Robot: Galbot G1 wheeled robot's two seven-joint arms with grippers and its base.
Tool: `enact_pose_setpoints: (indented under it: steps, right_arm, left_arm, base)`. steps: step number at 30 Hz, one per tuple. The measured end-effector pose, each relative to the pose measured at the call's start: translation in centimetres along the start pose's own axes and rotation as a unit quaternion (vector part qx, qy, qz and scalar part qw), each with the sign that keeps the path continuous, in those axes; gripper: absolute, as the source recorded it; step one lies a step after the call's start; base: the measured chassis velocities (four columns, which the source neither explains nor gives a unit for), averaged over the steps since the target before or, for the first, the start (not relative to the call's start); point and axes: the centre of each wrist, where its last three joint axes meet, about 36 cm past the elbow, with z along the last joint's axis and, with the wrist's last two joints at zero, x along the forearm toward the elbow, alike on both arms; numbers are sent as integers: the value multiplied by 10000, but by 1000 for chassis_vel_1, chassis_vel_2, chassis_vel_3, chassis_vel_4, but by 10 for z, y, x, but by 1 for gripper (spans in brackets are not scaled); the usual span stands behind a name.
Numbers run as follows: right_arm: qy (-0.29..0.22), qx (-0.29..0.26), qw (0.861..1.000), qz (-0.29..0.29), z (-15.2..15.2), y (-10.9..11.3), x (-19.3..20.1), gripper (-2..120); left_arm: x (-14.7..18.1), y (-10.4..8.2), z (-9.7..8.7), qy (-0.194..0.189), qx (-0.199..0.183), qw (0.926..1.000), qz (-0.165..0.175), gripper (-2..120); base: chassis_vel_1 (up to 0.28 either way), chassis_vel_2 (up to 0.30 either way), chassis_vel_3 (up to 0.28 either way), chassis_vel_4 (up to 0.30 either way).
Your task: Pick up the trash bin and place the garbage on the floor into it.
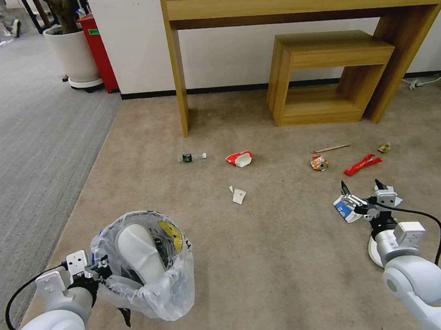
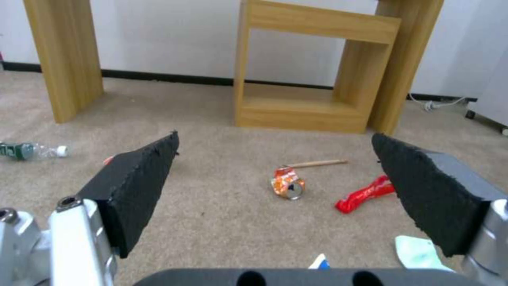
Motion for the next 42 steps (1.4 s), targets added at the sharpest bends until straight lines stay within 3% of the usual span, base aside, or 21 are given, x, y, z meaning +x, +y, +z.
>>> enact_pose_setpoints:
  steps: [42]
  right_arm:
    - [-64, 121, 9999, -48, 11, 2, 0, 89]
  left_arm:
    - [-1, 2, 2, -17, 33, 10000, -27, 1]
  base:
    - [31, 36, -33, -37]
